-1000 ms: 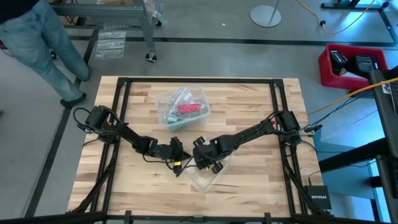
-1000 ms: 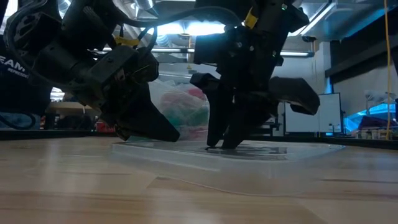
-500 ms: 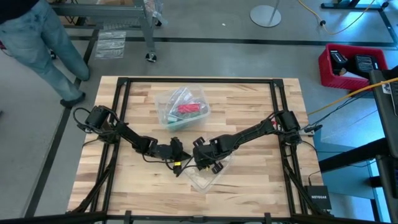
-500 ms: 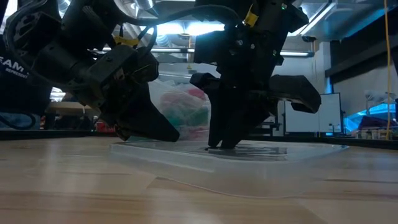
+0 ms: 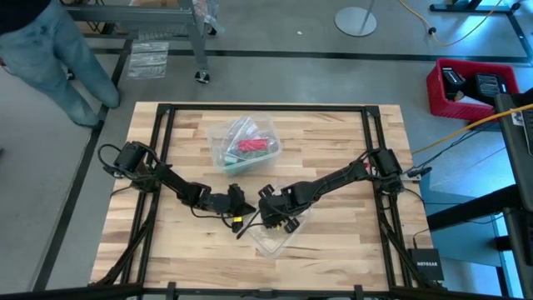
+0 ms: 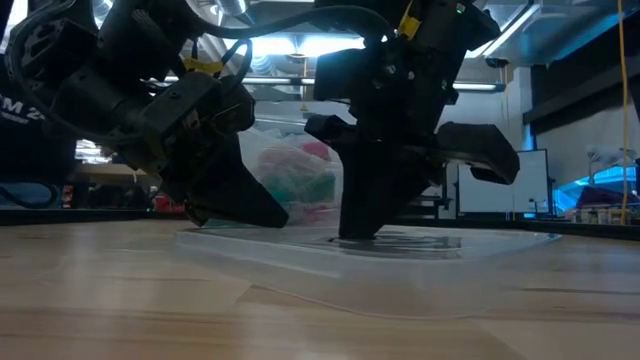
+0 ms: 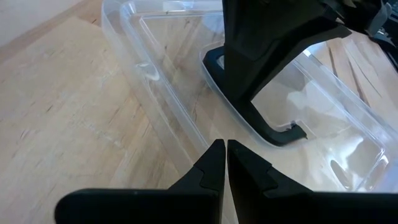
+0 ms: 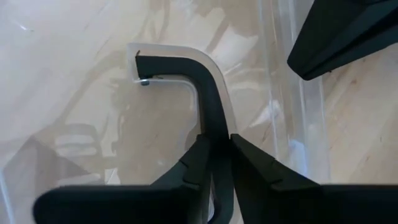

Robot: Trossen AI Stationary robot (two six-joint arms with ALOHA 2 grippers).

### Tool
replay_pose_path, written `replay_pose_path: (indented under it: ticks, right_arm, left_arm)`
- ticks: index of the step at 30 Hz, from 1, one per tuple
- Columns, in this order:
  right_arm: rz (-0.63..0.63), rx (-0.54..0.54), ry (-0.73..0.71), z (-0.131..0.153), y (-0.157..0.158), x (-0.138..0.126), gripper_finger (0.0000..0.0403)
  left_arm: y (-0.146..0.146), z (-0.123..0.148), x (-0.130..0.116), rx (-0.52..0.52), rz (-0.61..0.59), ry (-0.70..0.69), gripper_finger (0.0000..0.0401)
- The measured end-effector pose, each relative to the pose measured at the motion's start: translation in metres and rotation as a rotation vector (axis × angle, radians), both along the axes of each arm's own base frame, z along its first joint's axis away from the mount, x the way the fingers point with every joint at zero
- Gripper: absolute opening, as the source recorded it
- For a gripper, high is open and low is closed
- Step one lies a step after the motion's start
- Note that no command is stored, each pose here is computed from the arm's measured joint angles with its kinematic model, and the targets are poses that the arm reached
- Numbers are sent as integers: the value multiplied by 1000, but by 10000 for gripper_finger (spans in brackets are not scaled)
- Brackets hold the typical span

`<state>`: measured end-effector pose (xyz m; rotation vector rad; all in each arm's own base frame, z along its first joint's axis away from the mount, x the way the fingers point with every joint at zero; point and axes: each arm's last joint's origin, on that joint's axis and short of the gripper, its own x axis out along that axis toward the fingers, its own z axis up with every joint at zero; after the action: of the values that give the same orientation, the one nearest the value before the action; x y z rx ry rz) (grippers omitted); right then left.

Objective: Roll bandage
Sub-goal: Close the transparent container

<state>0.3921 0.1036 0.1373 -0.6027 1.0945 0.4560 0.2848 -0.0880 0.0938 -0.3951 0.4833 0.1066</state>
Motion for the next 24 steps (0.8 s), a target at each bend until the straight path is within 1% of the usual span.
replay_pose_path:
  ticks: [4,6,11,14,17,22,24]
  right_arm:
    - [6,8,-7,-6,0,1,64]
    - [14,26,-15,-11,0,0,79]
    - [18,35,20,-27,1,-1,130]
    - [22,49,35,-30,1,-1,142]
    - [24,73,38,-31,-2,0,127]
    - [-10,80,10,-31,-6,4,71]
    - [-16,67,0,-31,-6,4,47]
  left_arm:
    - [0,0,0,-2,2,1,12]
    - [0,0,0,-3,2,2,12]
    - [0,0,0,-10,5,1,12]
    - [0,0,0,-11,5,-1,12]
    - [0,0,0,-11,5,-3,12]
    - [0,1,1,-10,4,-9,12]
    - [0,1,1,-10,5,-7,12]
